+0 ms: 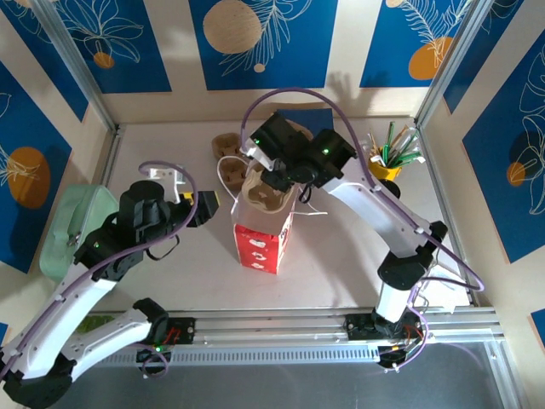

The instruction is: Pack the takeout coffee

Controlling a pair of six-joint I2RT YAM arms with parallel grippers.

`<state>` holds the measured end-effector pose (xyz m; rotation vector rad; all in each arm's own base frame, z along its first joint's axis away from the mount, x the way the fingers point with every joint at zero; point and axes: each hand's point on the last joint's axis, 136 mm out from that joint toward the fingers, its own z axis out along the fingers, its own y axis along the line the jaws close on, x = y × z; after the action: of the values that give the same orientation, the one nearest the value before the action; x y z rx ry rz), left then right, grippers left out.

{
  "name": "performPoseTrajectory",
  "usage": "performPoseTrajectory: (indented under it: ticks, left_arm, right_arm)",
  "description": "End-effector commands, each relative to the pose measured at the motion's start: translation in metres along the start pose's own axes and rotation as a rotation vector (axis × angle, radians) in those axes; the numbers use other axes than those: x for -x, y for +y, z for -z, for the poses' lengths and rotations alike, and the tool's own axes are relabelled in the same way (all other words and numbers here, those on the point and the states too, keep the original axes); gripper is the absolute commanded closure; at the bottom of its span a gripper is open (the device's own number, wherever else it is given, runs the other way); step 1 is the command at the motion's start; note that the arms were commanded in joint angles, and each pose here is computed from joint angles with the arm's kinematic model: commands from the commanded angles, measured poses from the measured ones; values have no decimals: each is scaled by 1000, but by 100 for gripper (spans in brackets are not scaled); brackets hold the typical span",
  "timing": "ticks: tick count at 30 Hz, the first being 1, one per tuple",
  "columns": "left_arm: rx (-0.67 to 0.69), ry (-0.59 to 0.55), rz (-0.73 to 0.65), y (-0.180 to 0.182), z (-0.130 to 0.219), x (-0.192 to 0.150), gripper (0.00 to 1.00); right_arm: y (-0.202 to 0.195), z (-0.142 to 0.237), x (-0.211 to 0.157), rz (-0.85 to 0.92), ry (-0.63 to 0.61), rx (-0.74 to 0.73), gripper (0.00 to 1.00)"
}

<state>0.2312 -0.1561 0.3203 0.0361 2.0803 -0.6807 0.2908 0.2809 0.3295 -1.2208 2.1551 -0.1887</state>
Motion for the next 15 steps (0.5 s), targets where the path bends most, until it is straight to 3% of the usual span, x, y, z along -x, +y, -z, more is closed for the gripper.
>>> performPoseTrajectory:
  ticks: [1, 15]
  left_arm:
    - [114, -46, -67, 24, 7, 3, 33]
    - [169, -51, -64, 39, 9, -3, 31]
  right_arm:
    - [8, -1, -7, 60, 36, -8, 58]
    - [60, -18, -25, 143, 120, 131, 58]
